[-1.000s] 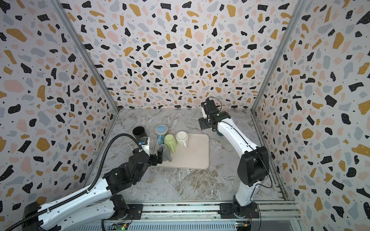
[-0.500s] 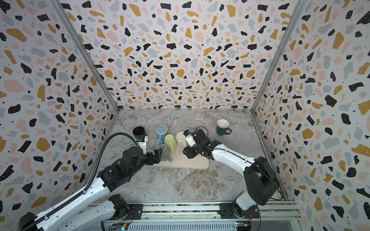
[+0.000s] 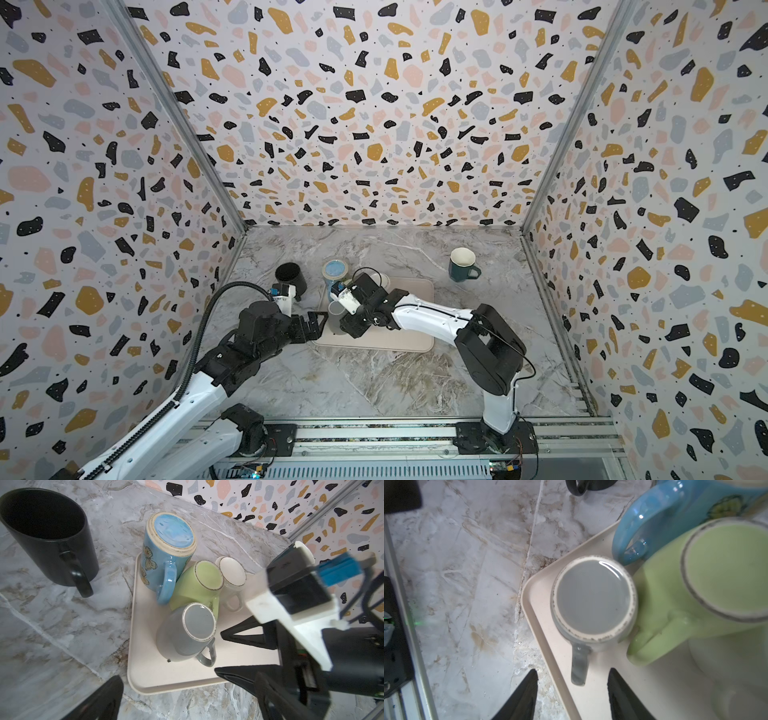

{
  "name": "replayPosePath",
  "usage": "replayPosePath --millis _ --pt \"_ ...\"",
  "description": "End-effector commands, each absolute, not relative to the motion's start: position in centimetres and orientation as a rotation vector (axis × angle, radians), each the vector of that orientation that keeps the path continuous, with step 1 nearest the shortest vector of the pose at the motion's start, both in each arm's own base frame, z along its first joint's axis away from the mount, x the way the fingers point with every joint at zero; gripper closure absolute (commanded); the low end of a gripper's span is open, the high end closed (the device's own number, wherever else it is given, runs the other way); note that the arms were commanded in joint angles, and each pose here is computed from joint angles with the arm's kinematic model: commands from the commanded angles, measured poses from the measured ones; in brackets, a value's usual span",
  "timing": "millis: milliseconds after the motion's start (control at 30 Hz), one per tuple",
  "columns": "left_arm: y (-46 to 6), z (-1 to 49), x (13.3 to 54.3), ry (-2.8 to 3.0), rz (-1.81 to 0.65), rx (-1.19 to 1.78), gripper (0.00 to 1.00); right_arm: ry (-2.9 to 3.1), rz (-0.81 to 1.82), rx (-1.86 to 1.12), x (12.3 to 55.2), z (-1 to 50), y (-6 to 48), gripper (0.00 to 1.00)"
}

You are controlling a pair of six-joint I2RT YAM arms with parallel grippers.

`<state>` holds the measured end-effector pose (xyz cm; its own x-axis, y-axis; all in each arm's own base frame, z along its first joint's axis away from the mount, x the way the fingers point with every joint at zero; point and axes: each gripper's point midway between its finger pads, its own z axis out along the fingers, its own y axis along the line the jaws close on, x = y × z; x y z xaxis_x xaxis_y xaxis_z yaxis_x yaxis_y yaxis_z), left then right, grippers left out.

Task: Turn the mug right side up
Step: Pick up the mug from the tray.

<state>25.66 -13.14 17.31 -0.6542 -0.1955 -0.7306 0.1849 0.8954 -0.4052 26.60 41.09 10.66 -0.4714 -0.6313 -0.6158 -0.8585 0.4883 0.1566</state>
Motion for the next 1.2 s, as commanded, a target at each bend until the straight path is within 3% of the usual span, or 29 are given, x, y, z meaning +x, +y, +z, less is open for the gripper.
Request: replayPosePath --millis 0,200,567,967,1167 --pt "-12.9 16.9 25.1 2.213 -0.573 0.003 0.00 2.276 0.532 -1.257 26.8 10.7 41.0 0.47" --pt "-12.7 16.8 24.8 2.197 -0.599 -0.032 0.00 2.292 0.479 -1.267 27.0 10.2 41.8 0.52" --pt "-12.1 17.7 24.5 2.148 -0.598 -0.062 0.00 2.346 0.388 -1.275 27.8 9.8 42.0 0.71" --pt "-12.5 18.3 23.8 2.111 -0.644 -0.062 0.00 2.441 0.183 -1.290 28.1 7.9 42.1 0.79" --pt "-12.3 18.9 23.7 2.093 -0.634 -0.061 0.00 2.451 0.229 -1.251 28.2 8.4 42.7 0.92"
